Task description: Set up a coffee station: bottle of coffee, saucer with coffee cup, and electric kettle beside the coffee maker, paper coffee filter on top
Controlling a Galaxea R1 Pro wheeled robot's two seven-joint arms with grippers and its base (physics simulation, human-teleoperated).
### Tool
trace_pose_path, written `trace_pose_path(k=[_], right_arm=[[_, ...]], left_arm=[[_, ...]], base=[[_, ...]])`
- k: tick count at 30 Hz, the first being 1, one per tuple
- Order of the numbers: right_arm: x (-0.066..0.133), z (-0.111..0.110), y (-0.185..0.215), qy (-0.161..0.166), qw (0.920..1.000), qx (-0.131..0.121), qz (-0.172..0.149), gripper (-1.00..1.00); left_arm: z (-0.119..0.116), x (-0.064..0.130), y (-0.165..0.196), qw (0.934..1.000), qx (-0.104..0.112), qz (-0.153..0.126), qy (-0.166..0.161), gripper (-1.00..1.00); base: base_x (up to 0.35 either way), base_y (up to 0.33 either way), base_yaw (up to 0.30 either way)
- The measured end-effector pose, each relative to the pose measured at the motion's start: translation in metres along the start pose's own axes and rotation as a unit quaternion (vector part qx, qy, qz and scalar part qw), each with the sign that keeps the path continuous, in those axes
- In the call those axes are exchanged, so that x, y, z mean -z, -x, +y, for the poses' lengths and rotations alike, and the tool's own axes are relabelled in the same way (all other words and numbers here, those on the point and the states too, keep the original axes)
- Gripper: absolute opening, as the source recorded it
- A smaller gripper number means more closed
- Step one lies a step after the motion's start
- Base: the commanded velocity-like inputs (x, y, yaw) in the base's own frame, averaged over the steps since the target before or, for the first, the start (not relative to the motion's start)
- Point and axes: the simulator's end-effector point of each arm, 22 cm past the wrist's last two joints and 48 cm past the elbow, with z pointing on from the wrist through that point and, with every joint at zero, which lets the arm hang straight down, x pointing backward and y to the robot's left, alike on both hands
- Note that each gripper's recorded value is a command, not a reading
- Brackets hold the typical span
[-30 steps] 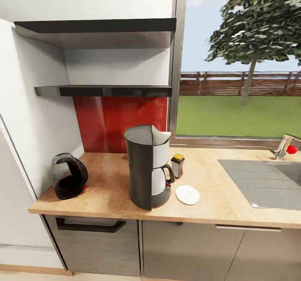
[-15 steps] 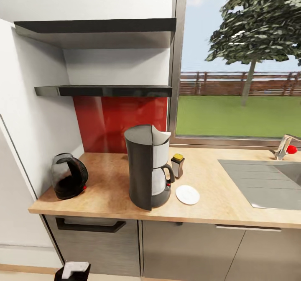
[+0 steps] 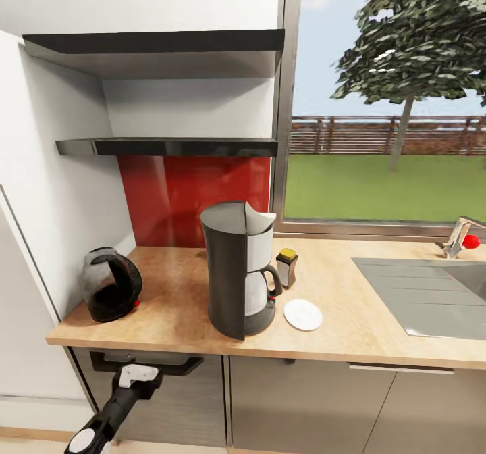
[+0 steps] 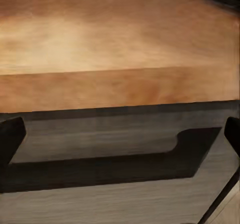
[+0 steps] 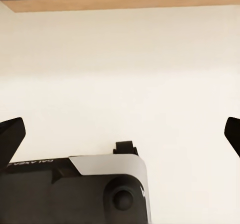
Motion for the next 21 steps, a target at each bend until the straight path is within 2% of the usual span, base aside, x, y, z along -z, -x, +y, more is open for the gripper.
trace_pose_path(k=[1,2,10,14,18,21], right_arm=[[0.000,0.000,-0.001,0.000,1.0000,0.000,0.001,1.00],[0.000,0.000,-0.001,0.000,1.0000,0.000,0.001,1.00],[0.000,0.000,-0.003,0.000,1.0000,0.000,0.002,1.00],[0.000,-0.001,-0.002,-0.001,1.0000,-0.002,0.001,1.00],[0.000,-0.006,-0.003,-0.004,1.0000,-0.001,0.002,1.00],[0.001,-0.009,-0.013,-0.006,0.9999,0.000,0.009,1.00]], left_arm=[[-0.003,-0.006,0.021,0.9998,-0.001,-0.017,-0.003,1.00],[-0.003,-0.008,0.027,0.9998,-0.001,-0.020,-0.004,1.00],[-0.009,-0.016,0.063,0.9997,-0.002,-0.020,-0.012,1.00],[-0.010,-0.020,0.076,0.9999,0.000,-0.009,-0.012,1.00],[-0.003,-0.033,0.097,1.0000,0.002,-0.005,-0.007,1.00],[0.010,-0.039,0.113,0.9999,0.006,-0.011,0.006,1.00]], base=[[0.000,0.000,0.000],[0.000,0.000,0.000],[0.000,0.000,0.000],[0.000,0.000,0.000],[0.000,0.000,0.000],[0.000,0.000,0.000]])
